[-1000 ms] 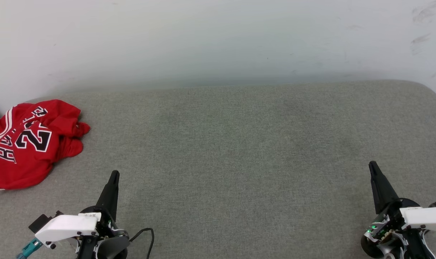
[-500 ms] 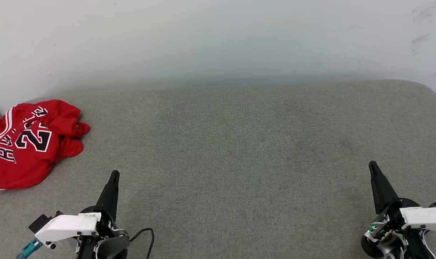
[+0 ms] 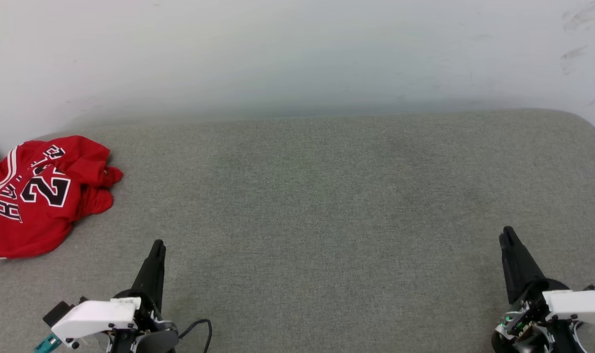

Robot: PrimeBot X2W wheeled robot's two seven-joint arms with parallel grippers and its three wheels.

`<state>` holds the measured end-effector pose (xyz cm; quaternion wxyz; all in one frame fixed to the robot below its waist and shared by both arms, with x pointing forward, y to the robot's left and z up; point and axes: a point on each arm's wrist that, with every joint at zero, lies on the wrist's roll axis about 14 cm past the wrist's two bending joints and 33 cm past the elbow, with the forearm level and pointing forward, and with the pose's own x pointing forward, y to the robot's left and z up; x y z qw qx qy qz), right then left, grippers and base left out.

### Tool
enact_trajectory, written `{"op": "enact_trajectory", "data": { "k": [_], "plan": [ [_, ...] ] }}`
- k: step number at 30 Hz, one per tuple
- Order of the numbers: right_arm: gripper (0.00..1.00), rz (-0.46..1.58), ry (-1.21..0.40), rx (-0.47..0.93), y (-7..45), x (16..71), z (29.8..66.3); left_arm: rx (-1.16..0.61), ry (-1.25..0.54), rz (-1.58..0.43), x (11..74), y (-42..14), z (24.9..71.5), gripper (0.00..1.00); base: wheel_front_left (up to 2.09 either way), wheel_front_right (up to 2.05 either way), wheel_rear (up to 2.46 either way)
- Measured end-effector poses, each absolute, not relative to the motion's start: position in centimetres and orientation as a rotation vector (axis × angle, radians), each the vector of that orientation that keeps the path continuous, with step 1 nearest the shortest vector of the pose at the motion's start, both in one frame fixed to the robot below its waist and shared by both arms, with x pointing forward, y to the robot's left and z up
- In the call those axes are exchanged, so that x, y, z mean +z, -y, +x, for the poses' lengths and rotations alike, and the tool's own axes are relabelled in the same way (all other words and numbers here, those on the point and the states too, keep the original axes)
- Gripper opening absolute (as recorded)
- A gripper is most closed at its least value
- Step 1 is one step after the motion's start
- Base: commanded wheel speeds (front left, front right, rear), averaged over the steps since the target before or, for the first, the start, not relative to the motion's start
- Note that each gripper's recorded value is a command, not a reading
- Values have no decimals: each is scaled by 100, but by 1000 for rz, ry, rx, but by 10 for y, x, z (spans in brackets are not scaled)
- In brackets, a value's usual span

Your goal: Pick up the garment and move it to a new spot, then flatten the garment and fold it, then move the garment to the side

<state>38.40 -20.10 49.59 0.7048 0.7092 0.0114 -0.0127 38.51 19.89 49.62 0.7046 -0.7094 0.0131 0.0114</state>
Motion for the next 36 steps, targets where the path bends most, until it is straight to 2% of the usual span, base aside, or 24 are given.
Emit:
{"op": "enact_trajectory", "data": {
  "k": [5,18,28,36],
  "plan": [
    [100,1579,-78,-94,202,471,371,90,-83,-1580,471,-199,372,100,0,0,0],
    [100,1484,-49,-95,200,477,371,134,-40,-1510,471,-208,367,100,0,0,0],
    [100,1308,-20,-88,204,486,372,183,17,-1410,475,-228,364,100,0,0,0],
    [100,1066,26,-46,203,506,376,226,93,-1248,490,-254,362,100,0,0,0]
  ]
}}
